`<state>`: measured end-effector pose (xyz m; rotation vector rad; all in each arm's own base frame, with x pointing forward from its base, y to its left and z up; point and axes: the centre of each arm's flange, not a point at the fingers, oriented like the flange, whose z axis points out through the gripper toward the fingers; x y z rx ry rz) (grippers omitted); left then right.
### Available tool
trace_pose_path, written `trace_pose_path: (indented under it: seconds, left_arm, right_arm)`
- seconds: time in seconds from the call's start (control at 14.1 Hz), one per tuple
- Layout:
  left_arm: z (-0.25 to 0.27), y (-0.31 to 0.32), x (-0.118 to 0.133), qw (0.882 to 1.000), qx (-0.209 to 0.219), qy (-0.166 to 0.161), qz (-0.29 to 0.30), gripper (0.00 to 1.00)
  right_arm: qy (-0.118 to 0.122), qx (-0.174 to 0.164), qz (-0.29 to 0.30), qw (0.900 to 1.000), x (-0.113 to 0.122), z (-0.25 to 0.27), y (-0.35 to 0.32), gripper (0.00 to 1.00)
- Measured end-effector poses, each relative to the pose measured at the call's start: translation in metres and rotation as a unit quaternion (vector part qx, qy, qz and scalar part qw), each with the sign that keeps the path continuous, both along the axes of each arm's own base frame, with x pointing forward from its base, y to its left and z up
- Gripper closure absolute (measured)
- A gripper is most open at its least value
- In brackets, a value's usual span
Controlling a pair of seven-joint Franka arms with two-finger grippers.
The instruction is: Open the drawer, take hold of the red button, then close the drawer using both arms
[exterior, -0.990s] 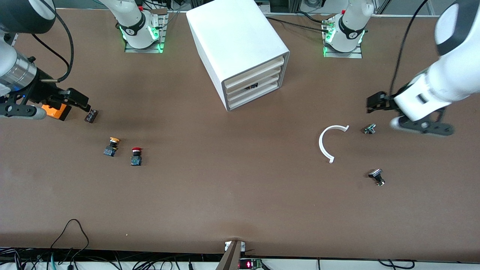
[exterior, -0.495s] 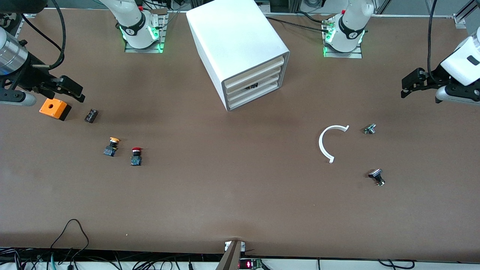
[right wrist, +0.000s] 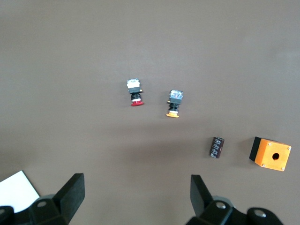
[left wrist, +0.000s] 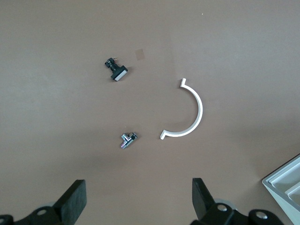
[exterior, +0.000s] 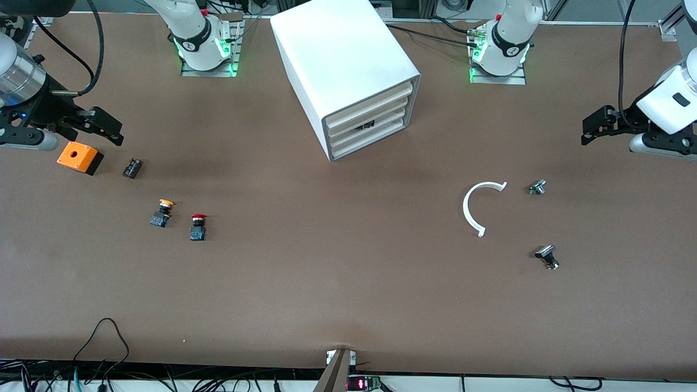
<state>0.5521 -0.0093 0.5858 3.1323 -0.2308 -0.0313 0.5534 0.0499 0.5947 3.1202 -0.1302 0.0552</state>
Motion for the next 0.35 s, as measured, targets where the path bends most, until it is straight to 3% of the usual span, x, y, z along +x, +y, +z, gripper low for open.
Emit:
trace_pose_path:
  seconds: [0.35]
  left_arm:
    - [-0.002, -0.0021, -0.0031, 1.0, 0.0, 0.013, -0.007, 0.0]
  right_arm:
    - [-0.003, 0.0, -0.003, 1.0, 0.0007, 0.0031, -0.0033, 0.0]
